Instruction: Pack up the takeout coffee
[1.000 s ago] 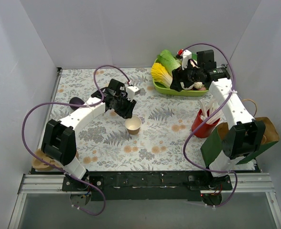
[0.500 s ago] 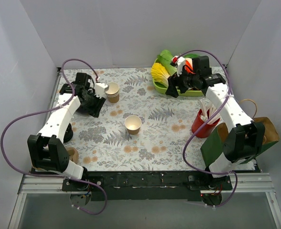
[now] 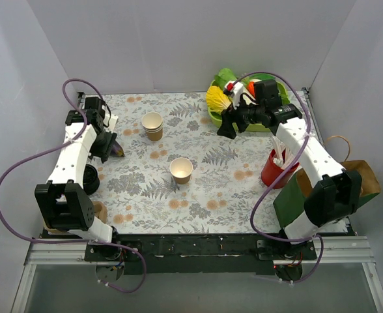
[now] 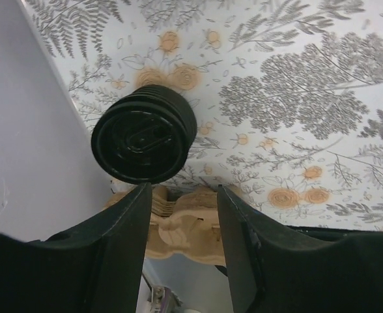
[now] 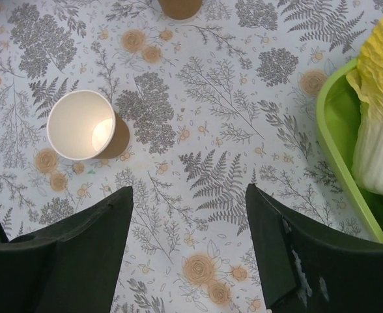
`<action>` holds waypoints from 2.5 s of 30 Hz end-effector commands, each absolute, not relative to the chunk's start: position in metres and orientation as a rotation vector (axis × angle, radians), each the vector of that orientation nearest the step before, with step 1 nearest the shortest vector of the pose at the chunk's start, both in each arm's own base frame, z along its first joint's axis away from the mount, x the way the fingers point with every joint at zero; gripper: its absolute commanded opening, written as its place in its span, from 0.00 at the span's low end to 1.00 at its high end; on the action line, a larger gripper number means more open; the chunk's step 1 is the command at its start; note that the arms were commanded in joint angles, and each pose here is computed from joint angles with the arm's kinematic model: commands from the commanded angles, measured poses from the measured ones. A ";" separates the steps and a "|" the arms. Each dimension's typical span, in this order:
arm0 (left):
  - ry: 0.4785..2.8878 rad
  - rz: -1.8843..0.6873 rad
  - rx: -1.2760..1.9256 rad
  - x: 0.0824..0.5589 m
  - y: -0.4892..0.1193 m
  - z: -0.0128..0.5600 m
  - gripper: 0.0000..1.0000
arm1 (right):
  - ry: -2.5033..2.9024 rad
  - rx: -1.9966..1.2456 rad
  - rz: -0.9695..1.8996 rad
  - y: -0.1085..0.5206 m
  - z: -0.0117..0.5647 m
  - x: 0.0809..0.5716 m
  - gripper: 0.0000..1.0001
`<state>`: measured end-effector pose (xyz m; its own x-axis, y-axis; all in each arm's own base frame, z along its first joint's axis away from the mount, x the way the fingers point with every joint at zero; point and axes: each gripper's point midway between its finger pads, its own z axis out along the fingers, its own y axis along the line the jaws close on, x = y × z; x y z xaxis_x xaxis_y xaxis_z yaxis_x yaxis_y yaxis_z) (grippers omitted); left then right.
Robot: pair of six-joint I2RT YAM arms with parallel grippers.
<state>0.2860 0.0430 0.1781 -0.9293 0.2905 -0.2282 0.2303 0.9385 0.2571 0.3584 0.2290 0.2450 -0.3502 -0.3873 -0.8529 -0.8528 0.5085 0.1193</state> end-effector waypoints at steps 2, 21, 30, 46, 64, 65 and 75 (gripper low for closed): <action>2.749 0.587 0.119 0.303 0.102 0.203 0.46 | 1.979 -1.101 0.688 0.239 0.248 0.356 0.77; 2.874 0.277 -0.344 0.318 0.168 0.147 0.40 | 2.123 -1.127 0.601 0.247 0.240 0.373 0.77; 2.956 0.203 -0.360 0.315 0.166 0.133 0.37 | 2.114 -1.117 0.597 0.244 0.238 0.368 0.77; 2.972 0.251 -0.364 0.298 0.166 0.131 0.39 | 2.121 -1.112 0.612 0.246 0.234 0.369 0.76; 3.014 0.229 -0.369 0.293 0.162 0.135 0.34 | 2.136 -1.112 0.614 0.244 0.229 0.363 0.76; 3.022 0.229 -0.370 0.290 0.162 0.134 0.34 | 2.136 -1.111 0.613 0.244 0.228 0.363 0.76; 3.034 0.253 -0.370 0.286 0.163 0.132 0.32 | 2.129 -1.107 0.621 0.246 0.230 0.365 0.76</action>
